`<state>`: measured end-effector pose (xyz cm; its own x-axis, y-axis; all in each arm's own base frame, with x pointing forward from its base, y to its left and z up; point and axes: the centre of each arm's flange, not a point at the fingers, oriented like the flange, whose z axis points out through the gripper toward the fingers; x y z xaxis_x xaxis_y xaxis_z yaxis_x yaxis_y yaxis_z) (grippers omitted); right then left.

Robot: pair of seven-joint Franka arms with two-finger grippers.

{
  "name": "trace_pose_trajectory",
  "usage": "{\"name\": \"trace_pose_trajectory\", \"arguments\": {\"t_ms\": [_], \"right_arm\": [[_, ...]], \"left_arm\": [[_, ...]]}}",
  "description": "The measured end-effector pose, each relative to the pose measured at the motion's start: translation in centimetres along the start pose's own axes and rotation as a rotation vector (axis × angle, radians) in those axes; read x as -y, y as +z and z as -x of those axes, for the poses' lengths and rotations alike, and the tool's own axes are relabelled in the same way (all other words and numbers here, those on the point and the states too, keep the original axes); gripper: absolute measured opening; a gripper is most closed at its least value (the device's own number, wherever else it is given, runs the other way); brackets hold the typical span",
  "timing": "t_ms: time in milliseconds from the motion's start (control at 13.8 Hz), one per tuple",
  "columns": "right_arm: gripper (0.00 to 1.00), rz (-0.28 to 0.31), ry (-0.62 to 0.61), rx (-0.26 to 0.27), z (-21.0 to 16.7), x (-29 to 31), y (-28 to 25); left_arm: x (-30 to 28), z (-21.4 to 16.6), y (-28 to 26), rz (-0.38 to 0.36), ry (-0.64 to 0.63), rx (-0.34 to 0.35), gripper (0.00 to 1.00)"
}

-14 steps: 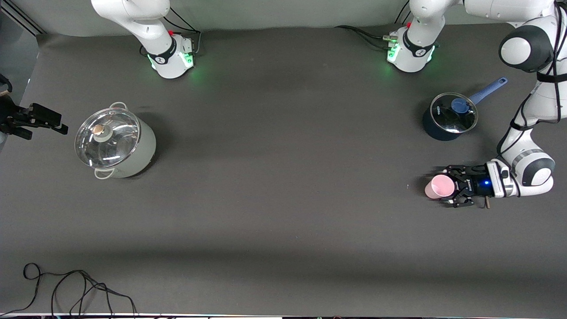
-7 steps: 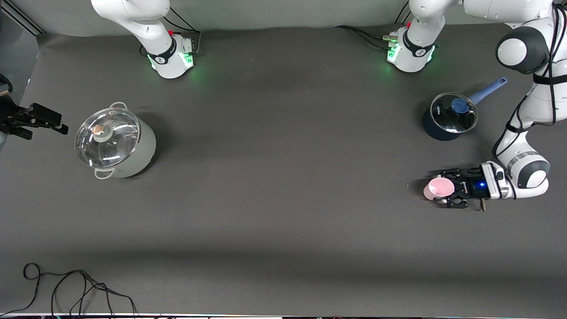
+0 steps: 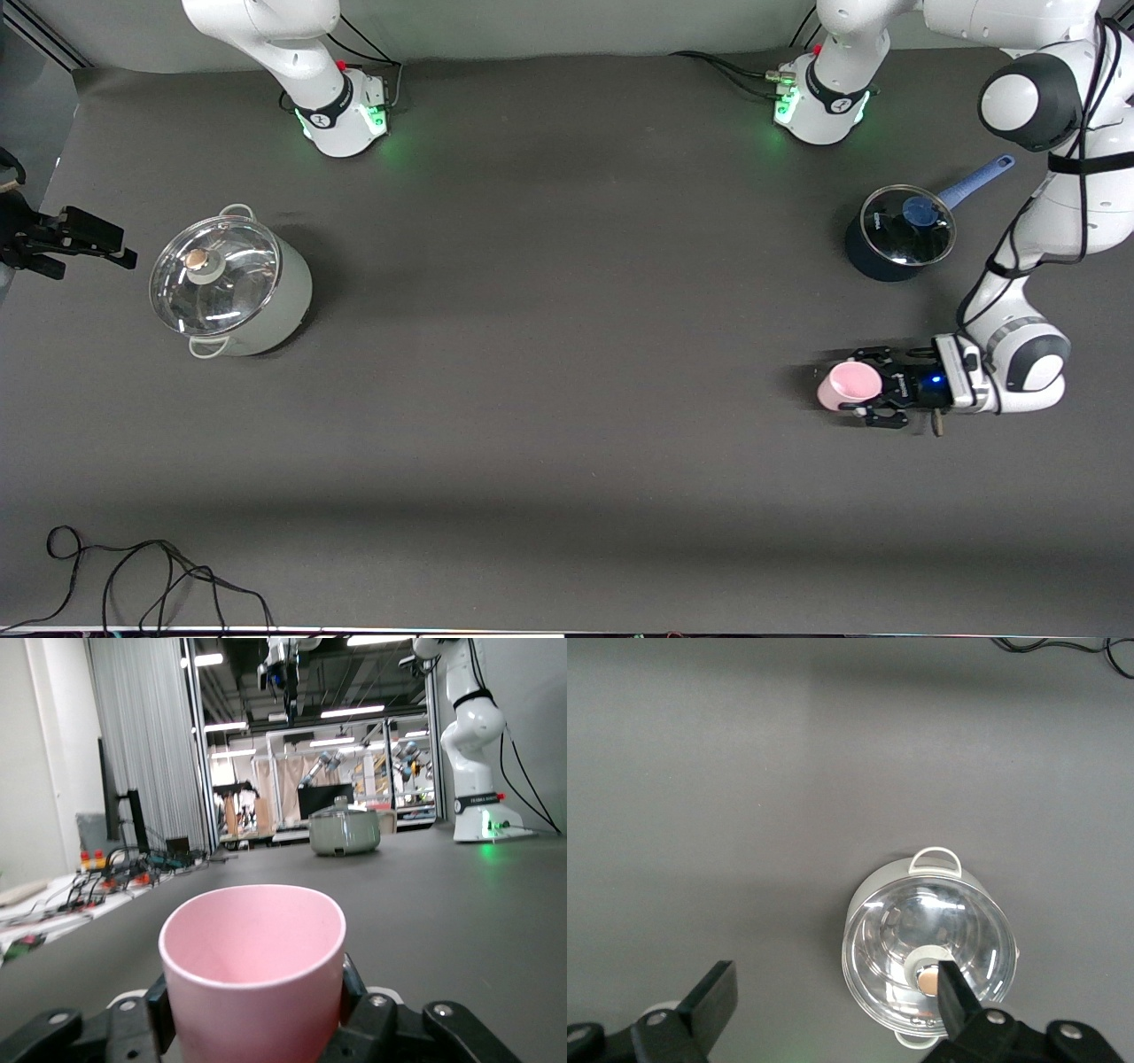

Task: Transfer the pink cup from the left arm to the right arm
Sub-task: 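Lift the pink cup and carry it toward the table's middle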

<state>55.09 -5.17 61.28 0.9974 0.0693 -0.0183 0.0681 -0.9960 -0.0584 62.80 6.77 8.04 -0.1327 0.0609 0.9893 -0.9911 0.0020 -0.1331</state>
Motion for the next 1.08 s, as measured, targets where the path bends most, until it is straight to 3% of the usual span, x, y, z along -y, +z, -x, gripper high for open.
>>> {"name": "trace_pose_trajectory", "arguments": {"t_ms": [217,505,722,1083], "right_arm": [[1.00,0.001,0.162,-0.010,0.0,0.2,-0.5],[1.00,0.002,0.459,0.032,1.4,1.0,-3.3],[1.00,0.003,0.598,0.017,1.9,1.6,-5.0],[1.00,0.005,0.659,0.010,1.5,6.2,-5.4]], "left_arm": [[2.7,-0.5,7.7,-0.027,0.023,-0.043,0.69],[6.7,-2.5,19.2,-0.130,0.064,-0.010,0.69],[8.4,-5.1,25.2,-0.227,0.046,0.032,0.69],[9.7,-11.2,33.4,-0.352,-0.042,0.104,0.69]]}}
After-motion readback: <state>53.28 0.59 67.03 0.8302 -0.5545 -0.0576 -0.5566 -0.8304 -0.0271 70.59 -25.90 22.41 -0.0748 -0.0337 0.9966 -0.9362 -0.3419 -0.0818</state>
